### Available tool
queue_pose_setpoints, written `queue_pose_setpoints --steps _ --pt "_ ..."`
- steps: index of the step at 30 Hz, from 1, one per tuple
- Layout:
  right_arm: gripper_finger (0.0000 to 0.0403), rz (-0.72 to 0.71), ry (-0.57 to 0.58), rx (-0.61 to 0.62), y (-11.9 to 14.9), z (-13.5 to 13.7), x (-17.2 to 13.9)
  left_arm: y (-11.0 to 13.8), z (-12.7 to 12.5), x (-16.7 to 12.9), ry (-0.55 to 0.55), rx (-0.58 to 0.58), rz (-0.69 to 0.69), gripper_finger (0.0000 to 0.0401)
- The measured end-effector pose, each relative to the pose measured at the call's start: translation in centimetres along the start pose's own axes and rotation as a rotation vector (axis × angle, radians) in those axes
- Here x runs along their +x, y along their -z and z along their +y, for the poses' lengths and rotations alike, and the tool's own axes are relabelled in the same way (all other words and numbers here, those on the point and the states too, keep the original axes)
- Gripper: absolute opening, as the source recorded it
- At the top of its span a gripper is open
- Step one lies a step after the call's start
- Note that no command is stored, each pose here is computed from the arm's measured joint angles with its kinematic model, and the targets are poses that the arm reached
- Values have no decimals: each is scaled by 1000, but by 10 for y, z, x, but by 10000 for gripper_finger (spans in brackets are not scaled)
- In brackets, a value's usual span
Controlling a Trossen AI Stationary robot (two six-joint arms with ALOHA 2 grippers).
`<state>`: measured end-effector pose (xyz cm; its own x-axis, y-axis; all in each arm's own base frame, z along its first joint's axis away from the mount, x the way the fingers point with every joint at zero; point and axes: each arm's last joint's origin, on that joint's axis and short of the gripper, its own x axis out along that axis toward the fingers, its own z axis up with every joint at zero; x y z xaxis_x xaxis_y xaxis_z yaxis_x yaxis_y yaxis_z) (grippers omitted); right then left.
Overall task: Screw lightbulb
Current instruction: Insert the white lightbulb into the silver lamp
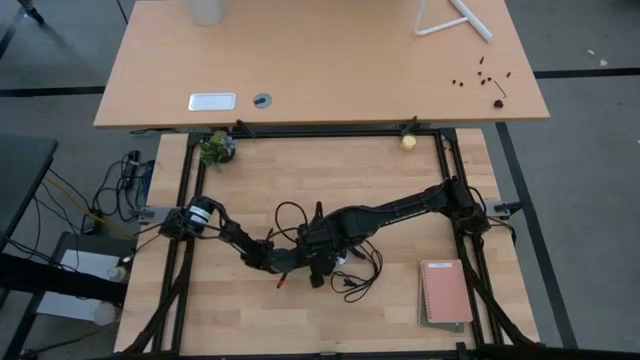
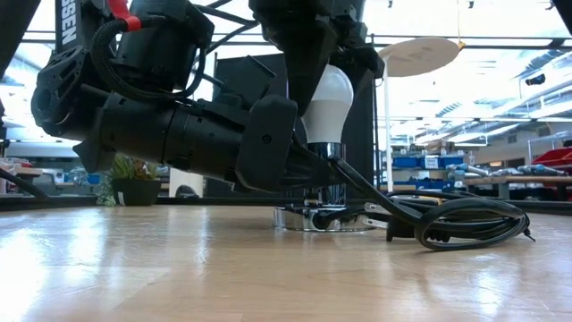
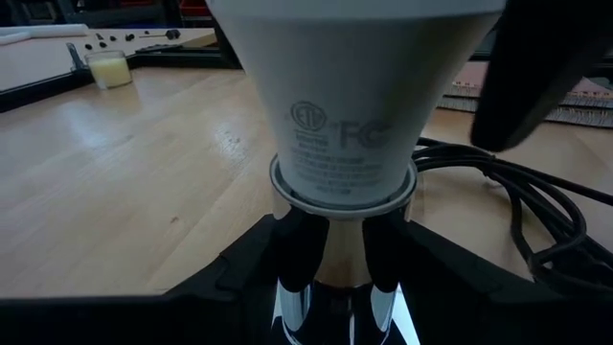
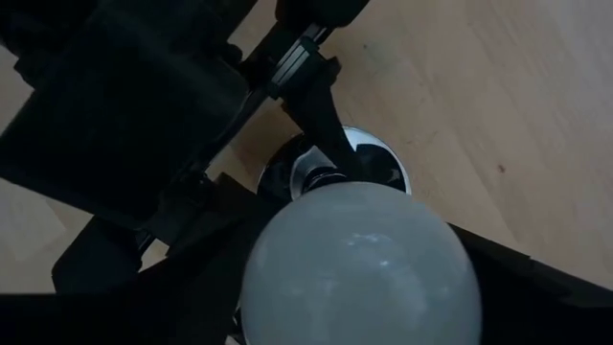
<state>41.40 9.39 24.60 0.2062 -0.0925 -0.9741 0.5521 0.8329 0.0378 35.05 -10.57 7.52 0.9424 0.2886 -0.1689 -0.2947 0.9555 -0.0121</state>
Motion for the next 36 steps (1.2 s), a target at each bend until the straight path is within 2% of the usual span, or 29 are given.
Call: queue_pose_setpoints --steps 8,13,21,24,32,36 --pt "317 8 -2 21 -1 -1 0 0 0 0 4 1 0 185" --pt "339 52 -25 7 -2 -4 1 0 0 0 6 1 2 185" --pt "384 104 -87 -108 -6 -8 1 0 0 0 7 2 2 185" --pt "396 96 -90 -232 -7 -9 2 0 0 0 7 2 3 185" --pt "392 69 -108 -741 -9 -11 2 0 0 0 8 2 3 185" --pt "387 57 -116 -941 -9 -11 2 0 0 0 8 2 3 185"
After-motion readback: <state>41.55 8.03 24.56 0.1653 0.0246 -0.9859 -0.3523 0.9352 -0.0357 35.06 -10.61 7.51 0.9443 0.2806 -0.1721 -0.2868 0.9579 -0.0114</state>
